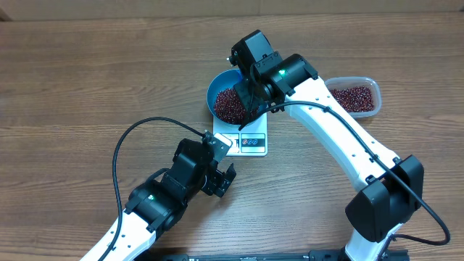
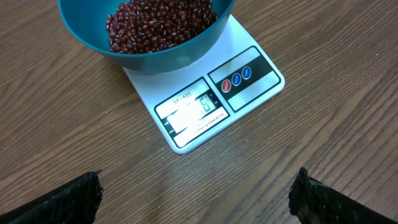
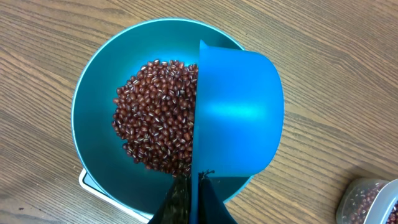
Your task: Scoop item into bowl and weigh 150g on scale
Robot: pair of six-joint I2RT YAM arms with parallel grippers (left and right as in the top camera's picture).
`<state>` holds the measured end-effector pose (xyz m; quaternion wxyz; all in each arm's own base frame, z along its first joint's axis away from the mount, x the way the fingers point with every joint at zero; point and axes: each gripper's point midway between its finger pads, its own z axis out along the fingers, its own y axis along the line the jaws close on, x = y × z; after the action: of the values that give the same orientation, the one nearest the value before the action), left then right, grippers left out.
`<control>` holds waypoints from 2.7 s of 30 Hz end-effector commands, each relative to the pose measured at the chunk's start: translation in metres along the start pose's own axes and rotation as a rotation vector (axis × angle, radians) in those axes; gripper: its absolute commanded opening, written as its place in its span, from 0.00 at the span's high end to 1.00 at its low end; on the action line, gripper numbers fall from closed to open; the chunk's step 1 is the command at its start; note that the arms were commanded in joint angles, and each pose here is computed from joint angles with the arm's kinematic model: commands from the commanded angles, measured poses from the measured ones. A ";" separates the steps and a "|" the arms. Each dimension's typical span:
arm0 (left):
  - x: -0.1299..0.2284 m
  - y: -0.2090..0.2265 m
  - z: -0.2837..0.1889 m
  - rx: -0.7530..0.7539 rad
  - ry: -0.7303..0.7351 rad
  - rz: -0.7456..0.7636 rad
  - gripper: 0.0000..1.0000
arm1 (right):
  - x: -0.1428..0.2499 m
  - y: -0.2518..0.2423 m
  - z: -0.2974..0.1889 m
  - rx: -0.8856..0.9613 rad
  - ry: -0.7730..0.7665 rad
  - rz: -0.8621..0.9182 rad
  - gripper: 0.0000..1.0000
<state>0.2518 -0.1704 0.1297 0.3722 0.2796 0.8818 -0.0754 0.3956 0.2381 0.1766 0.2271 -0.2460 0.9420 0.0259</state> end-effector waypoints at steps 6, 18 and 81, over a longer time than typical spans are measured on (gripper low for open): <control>0.004 0.003 0.002 -0.012 0.012 -0.005 0.00 | -0.009 0.013 -0.025 -0.111 -0.036 0.124 0.96; 0.004 0.003 0.002 -0.012 0.012 -0.005 0.00 | -0.001 -0.012 -0.021 0.010 -0.013 0.087 0.96; 0.004 0.003 0.002 -0.012 0.012 -0.005 0.00 | 0.010 0.035 0.006 -0.503 0.069 0.174 0.96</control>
<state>0.2518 -0.1704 0.1297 0.3722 0.2796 0.8818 -0.0754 0.3634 0.2642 0.1468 0.1104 -0.2193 0.9419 0.2293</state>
